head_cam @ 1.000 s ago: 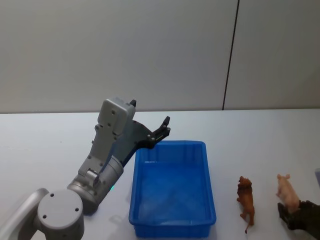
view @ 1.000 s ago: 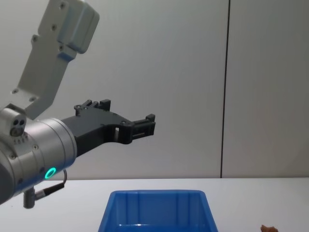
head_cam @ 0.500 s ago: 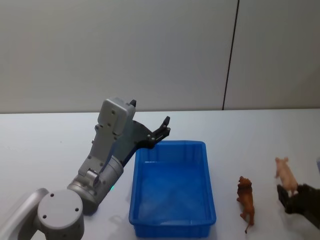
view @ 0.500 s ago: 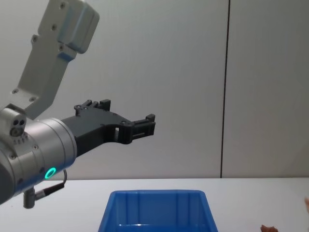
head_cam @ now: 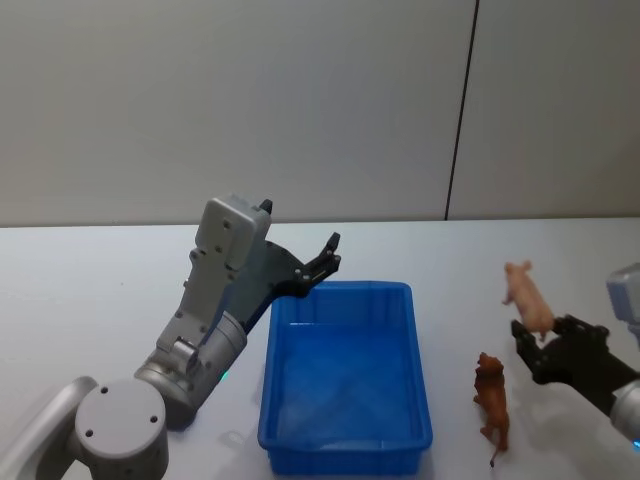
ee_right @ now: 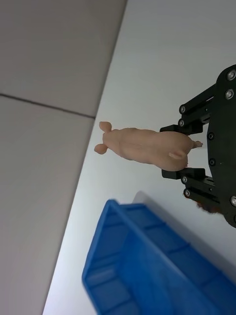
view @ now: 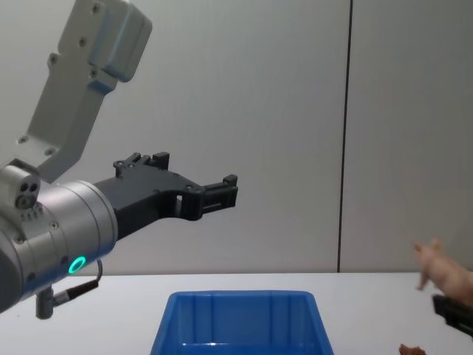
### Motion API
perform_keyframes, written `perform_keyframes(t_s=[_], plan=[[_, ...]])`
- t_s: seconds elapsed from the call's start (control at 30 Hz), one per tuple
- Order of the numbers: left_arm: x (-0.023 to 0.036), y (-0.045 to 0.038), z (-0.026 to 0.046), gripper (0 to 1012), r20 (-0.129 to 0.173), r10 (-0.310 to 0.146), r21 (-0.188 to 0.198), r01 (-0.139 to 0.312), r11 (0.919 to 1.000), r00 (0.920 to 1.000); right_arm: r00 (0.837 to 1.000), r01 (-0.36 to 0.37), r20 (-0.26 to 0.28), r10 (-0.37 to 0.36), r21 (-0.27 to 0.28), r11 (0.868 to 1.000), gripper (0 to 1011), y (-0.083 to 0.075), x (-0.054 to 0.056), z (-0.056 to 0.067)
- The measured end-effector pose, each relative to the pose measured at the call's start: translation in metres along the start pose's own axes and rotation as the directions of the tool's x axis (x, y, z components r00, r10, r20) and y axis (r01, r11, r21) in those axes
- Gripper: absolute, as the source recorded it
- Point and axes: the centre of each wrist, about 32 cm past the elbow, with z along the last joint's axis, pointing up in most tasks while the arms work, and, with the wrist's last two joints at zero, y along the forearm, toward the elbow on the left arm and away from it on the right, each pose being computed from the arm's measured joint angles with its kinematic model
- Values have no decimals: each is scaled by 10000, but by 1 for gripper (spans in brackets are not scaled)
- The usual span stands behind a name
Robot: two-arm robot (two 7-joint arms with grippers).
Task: Pick up the two dolls from the table and place them into the box.
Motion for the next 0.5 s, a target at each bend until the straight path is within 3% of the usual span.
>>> perform_keyframes(t_s=[0.37,0.5], plan=[[0,0,0,1004,0,0,1,0,10000,10000,9906,-1290,532,1262,520,9903,351,123,-141,191],[0,0,0,1004,0,-1,0,1,10000,10000,9777,-1988,808,1937,611,9781,351,197,-254,260]])
